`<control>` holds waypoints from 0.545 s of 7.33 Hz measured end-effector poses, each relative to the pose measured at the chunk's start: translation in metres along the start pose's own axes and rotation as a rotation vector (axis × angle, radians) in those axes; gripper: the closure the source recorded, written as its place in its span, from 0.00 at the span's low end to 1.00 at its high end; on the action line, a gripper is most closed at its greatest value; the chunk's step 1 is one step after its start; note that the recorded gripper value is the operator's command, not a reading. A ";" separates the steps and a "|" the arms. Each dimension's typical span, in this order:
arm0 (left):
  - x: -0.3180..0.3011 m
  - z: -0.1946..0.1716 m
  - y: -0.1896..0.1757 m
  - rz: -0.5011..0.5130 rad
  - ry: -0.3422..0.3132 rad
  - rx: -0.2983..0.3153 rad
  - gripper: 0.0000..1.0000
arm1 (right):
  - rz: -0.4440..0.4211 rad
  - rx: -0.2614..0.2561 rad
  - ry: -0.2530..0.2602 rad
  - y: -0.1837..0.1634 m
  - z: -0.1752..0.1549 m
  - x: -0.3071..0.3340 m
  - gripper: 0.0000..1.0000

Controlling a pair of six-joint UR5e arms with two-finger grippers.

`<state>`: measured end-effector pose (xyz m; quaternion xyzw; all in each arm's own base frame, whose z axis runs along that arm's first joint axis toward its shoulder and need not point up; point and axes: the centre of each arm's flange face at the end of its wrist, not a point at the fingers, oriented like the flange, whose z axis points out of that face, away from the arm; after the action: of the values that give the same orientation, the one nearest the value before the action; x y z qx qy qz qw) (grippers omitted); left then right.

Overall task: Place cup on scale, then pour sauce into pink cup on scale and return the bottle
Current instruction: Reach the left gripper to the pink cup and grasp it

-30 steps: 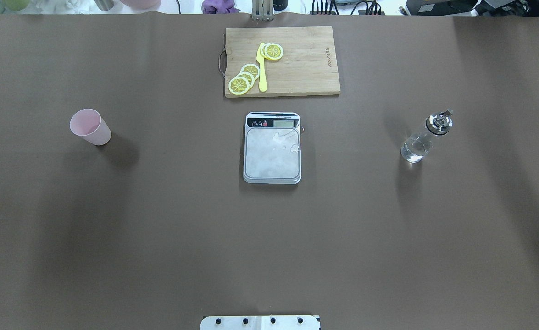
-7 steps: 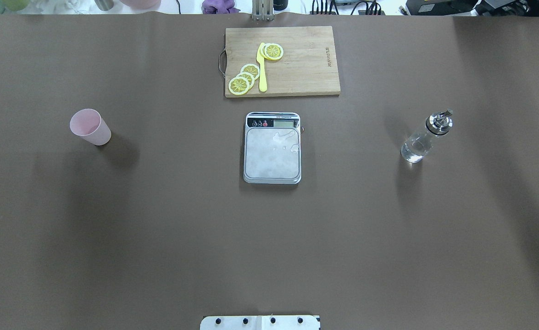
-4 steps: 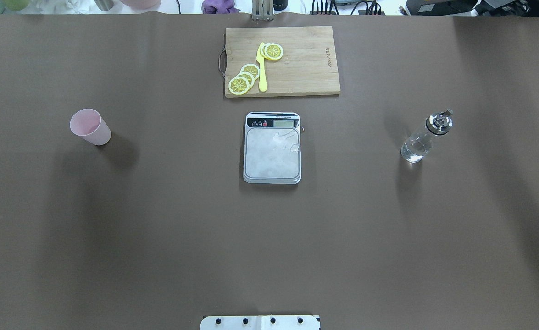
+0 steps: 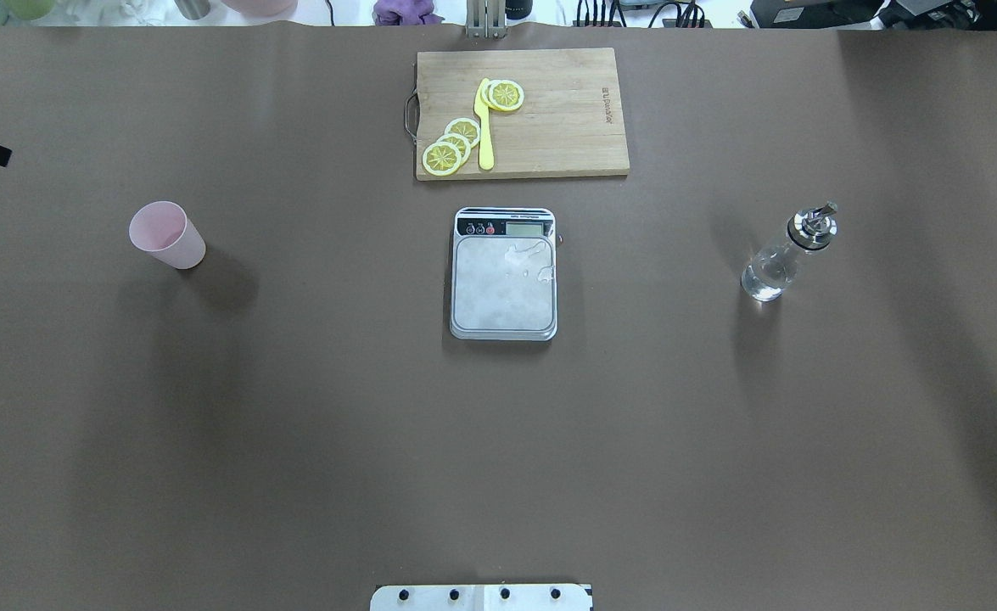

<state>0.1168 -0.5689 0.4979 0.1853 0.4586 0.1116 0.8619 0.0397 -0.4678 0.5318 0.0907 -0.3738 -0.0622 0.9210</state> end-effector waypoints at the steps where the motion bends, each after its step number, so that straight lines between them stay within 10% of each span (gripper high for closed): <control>1: 0.029 0.025 0.005 -0.064 -0.009 -0.022 0.11 | 0.001 -0.002 0.000 0.001 0.001 0.000 0.00; 4: 0.084 0.079 0.006 -0.175 -0.042 -0.054 0.19 | 0.003 -0.005 -0.001 0.002 0.002 0.001 0.00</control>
<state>0.2291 -0.5502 0.4783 0.1234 0.4517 0.0444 0.8825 0.0392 -0.4665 0.5341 0.0879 -0.3741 -0.0615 0.9212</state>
